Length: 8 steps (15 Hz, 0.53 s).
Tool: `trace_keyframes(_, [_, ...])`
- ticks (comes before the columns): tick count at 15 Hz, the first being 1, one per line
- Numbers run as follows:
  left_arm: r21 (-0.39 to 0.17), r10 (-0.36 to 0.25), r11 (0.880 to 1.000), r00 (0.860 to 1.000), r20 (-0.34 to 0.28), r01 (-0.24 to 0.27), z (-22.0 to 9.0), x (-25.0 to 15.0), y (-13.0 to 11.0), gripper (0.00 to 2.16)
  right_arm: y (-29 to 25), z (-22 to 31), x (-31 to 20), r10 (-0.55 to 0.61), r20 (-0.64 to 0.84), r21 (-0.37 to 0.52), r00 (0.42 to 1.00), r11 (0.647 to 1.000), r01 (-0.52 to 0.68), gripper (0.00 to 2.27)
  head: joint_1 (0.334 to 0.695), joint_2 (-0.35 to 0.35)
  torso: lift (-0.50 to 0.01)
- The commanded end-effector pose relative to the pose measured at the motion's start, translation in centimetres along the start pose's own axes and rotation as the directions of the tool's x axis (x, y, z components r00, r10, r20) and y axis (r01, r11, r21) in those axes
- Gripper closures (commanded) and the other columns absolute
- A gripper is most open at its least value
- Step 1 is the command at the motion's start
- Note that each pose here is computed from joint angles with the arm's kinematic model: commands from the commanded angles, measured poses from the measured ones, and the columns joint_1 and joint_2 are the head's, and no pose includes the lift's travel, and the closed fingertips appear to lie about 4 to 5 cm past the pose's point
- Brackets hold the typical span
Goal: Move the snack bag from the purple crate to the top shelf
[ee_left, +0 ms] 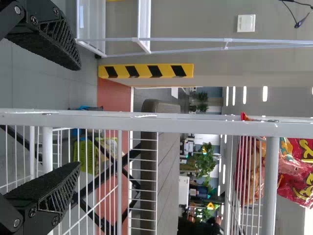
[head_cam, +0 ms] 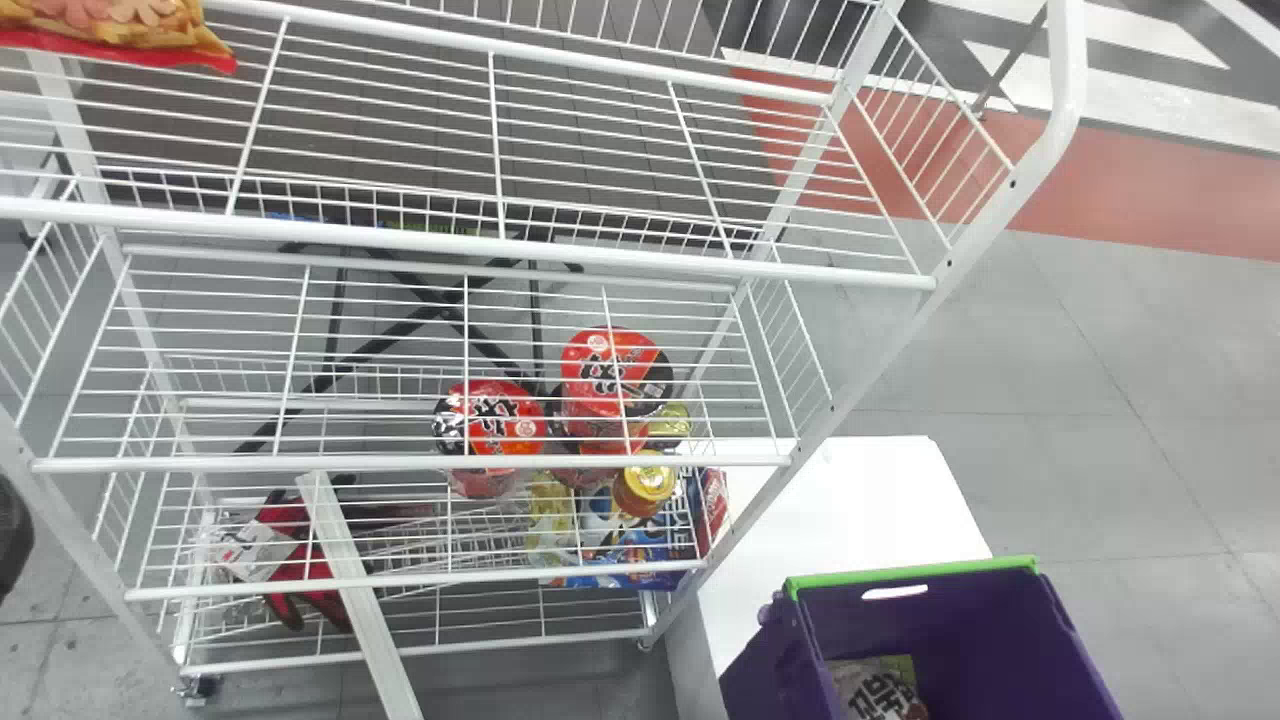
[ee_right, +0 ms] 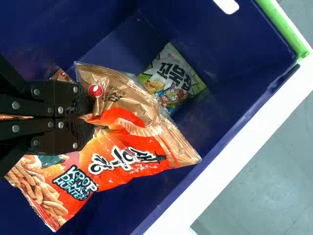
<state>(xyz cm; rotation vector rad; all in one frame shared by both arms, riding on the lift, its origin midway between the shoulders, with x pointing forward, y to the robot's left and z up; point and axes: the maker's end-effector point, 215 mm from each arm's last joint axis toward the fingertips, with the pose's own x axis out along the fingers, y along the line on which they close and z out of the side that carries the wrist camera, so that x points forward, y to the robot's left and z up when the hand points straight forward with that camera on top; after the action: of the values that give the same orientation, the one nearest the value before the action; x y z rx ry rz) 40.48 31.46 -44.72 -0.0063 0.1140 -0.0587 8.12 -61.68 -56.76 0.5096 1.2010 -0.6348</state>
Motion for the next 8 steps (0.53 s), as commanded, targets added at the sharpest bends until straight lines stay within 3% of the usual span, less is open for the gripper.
trace_keyframes(1, [0.000, 0.000, 1.000, 1.000, 0.000, 0.000, 0.00, 0.00, 0.00, 0.13, 0.05, 0.11, 0.08, 0.002, 0.005, -0.003, 1.000, 1.000, -0.002, 2.24, 0.695, -0.350, -0.227])
trace_keyframes(8, [0.000, 0.001, 1.000, 1.000, 0.000, -0.001, -0.07, -0.04, 0.03, 0.13, -0.15, -0.08, 0.30, -0.004, 0.004, -0.002, 1.000, 1.000, 0.004, 2.24, 0.695, -0.350, -0.208])
